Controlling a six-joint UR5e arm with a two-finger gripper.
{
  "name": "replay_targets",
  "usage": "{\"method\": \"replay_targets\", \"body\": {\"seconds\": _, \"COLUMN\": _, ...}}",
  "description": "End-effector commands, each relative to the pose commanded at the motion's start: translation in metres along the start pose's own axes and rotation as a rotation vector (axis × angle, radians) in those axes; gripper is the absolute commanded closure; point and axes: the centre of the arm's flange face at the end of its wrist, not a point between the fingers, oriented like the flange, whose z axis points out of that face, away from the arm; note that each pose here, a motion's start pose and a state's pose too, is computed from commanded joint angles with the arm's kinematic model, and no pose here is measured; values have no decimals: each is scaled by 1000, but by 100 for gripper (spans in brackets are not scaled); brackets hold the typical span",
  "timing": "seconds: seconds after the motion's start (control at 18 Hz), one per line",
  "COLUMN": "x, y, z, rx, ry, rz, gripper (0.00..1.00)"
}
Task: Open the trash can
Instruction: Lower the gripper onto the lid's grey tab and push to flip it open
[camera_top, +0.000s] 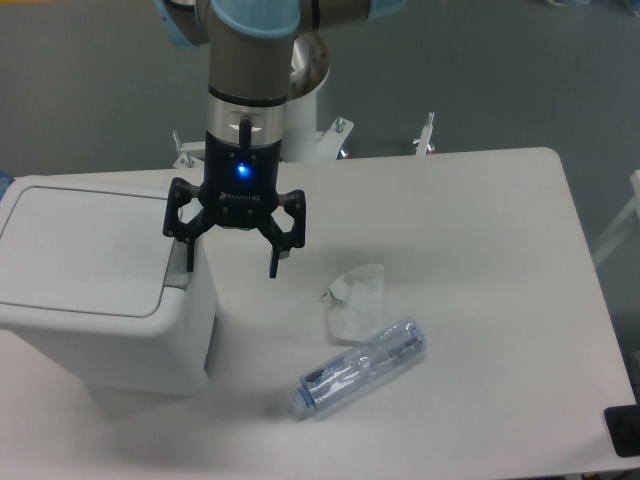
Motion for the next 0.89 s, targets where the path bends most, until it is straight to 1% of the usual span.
{"method": "replay_targets", "body": {"seconds": 0.89, "x": -2, "y": 2, "z": 7, "rx": -15, "ry": 0, "rz": -8, "gripper": 0}}
